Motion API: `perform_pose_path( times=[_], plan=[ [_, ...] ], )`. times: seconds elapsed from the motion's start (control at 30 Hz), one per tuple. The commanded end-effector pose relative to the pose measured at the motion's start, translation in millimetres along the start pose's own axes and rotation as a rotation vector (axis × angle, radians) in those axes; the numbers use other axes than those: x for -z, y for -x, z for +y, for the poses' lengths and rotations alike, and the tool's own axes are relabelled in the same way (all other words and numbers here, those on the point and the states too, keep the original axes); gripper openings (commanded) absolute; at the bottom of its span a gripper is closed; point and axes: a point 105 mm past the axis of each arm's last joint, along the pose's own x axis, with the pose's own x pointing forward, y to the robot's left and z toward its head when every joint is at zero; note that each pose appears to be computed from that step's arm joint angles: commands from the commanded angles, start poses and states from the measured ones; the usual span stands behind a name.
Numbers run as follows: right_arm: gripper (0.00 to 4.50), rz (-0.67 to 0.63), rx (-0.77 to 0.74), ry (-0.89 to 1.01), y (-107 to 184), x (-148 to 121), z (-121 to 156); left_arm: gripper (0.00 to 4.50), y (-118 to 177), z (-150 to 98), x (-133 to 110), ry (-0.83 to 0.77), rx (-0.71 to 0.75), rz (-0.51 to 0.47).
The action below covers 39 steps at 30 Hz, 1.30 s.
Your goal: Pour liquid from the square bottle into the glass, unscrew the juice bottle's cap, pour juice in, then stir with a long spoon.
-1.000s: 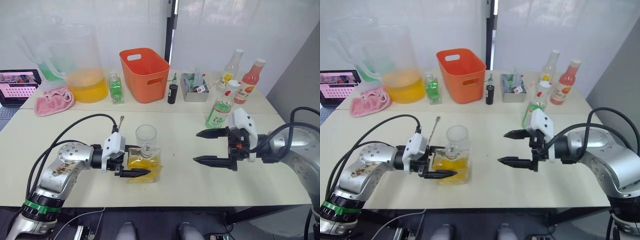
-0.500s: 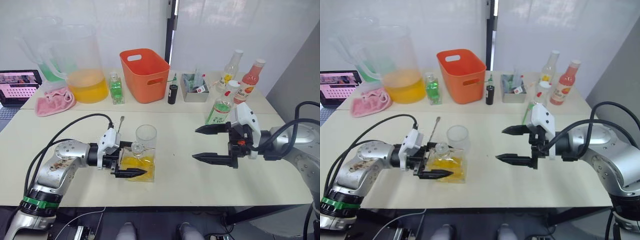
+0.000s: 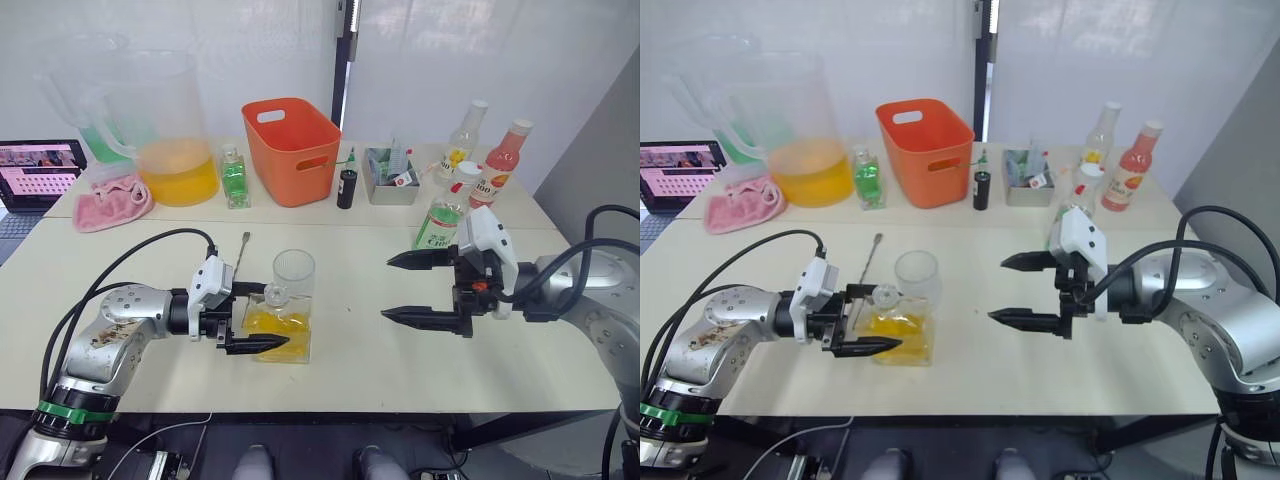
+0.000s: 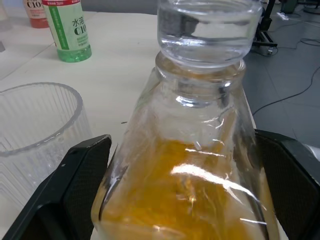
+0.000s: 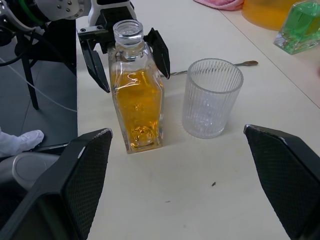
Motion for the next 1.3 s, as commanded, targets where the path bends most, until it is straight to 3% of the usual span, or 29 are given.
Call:
perform_pose_path(
  times=[0.03, 0.2, 0.37, 0.63, 1.2, 1.3],
  plan=[
    [4.50, -0.022, 0.006, 0.054, -0.4, -10.1, 2.6, 4.22, -1.9, 2.4, -7.8, -0.051, 0.006, -0.023],
    [4.50, -0.049, 0.001, 0.063, -11.4, -14.0, 2.1, 2.79, -6.1, 1.9, -13.0, -0.031, 0.039, -0.081],
    [4.50, -0.083, -0.011, 0.101, -41.5, -19.5, 2.9, 2.80, -8.0, -1.6, -12.3, -0.031, 0.065, -0.075],
    [4.50, -0.170, -0.081, 0.009, -79.4, -34.9, 10.4, 2.80, -12.8, -8.6, -9.9, -0.049, 0.097, -0.053],
    [4.50, -0.117, -0.151, 0.006, -110.7, -34.3, 18.5, 2.80, -21.9, -16.3, -9.8, -0.084, 0.153, -0.050],
    [3.63, -0.119, -0.160, 0.019, -116.1, -33.0, 19.2, 2.80, -23.4, -18.7, -10.4, -0.086, 0.163, -0.049]
  ],
)
